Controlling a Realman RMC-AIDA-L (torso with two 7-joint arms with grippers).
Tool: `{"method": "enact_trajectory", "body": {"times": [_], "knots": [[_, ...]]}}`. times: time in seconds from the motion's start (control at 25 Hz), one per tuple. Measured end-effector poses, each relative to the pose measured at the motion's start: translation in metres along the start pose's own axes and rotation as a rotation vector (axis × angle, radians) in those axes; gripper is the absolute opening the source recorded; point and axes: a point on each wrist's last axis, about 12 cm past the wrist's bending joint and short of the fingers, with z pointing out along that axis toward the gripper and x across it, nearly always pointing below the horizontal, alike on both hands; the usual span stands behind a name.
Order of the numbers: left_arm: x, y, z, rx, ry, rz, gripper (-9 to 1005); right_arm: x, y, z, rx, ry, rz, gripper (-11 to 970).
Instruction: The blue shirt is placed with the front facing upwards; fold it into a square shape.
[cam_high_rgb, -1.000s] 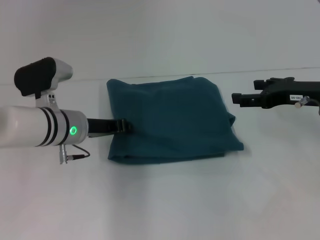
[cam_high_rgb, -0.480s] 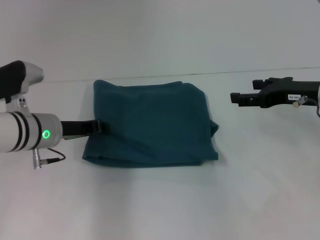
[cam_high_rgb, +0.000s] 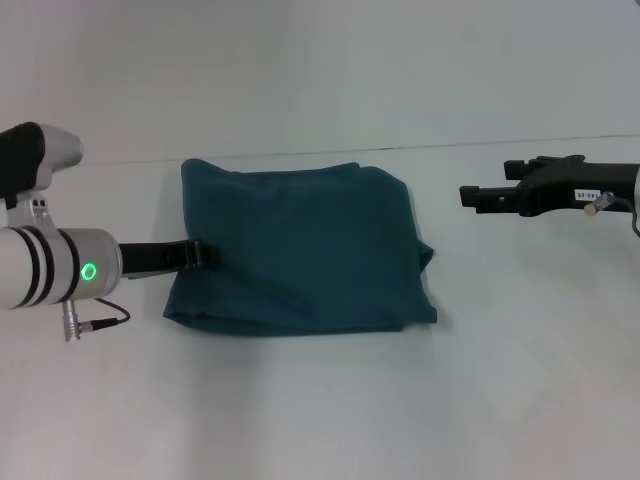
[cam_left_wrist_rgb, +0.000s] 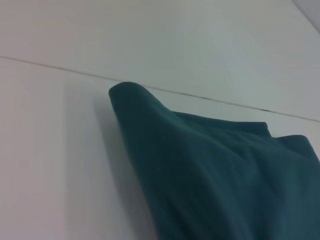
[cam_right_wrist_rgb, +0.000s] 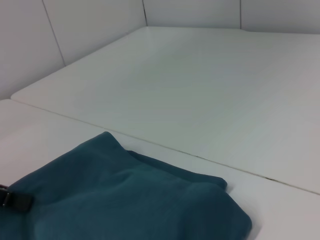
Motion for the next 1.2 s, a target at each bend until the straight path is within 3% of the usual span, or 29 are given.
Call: {"method": "enact_trajectory", "body": {"times": [0.2,0.52,0.76,1.04,1.2], "knots": [[0.002,0.0,0.0,0.005,-0.001,-0.013,211,0.0,0.0,0.0,0.0,0.0,0.001,928],[0.001,0.01,-0.005,-0.015,-0.036,-0.049,440,-0.001,0.001,0.001,-0.002,0.001,-0.003,927],[-0.014,0.026,-0.021,-0.059,-0.144,-0.03,655,-0.005,0.0,0.002,0.004,-0.016,-0.006,928],[-0.043,0.036,-0.043,-0.115,-0.309,0.12,807,-0.014,0.002,0.005,-0.014,-0.127,-0.055,929],[-0.053,0.026,-0.049,-0.019,-0.345,0.238,862,-0.021,0.009,0.006,-0.066,-0.143,-0.123,929]]}}
